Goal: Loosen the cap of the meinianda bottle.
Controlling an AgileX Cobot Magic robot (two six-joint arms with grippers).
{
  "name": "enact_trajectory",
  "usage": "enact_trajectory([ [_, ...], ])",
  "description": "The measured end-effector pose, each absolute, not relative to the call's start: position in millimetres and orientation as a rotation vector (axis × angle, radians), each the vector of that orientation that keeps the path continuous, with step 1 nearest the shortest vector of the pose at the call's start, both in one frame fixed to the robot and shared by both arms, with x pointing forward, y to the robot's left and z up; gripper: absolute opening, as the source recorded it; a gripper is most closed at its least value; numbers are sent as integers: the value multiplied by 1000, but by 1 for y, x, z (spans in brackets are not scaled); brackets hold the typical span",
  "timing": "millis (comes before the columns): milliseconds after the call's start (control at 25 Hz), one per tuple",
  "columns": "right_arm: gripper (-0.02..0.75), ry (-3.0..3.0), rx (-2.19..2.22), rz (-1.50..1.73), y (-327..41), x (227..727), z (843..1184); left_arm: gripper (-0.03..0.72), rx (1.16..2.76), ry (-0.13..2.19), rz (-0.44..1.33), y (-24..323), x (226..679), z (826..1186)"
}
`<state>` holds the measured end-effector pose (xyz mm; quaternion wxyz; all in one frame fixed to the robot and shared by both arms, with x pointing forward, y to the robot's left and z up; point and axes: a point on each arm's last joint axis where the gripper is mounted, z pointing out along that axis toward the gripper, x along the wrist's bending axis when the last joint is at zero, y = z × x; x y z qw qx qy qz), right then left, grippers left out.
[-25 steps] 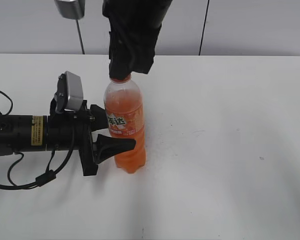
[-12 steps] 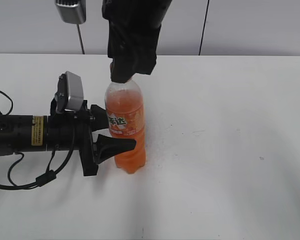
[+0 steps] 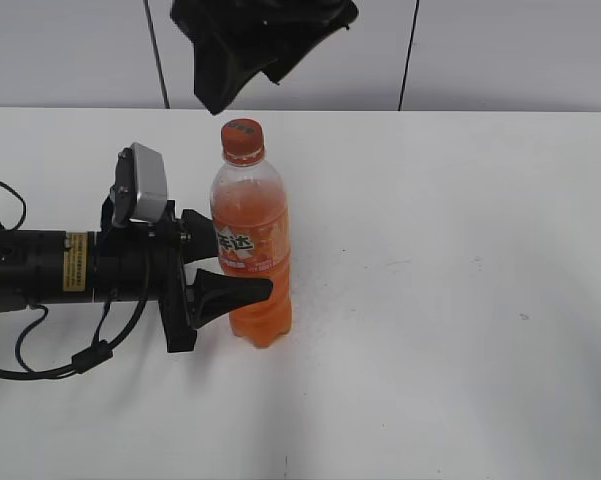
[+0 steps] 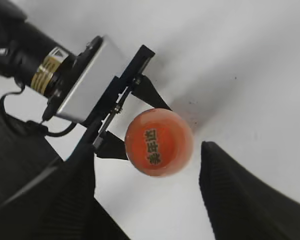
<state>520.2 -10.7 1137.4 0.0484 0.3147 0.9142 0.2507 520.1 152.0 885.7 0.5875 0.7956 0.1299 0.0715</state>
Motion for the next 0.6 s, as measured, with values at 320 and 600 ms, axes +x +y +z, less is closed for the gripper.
enact_trajectory([
  [320,493,2723,1197,730,-9,526,1129,414,1854,303,167,152,520,886],
  [600,460,2767,1227,665,-1,533,1106,414,1854,302,166,152,520,886],
])
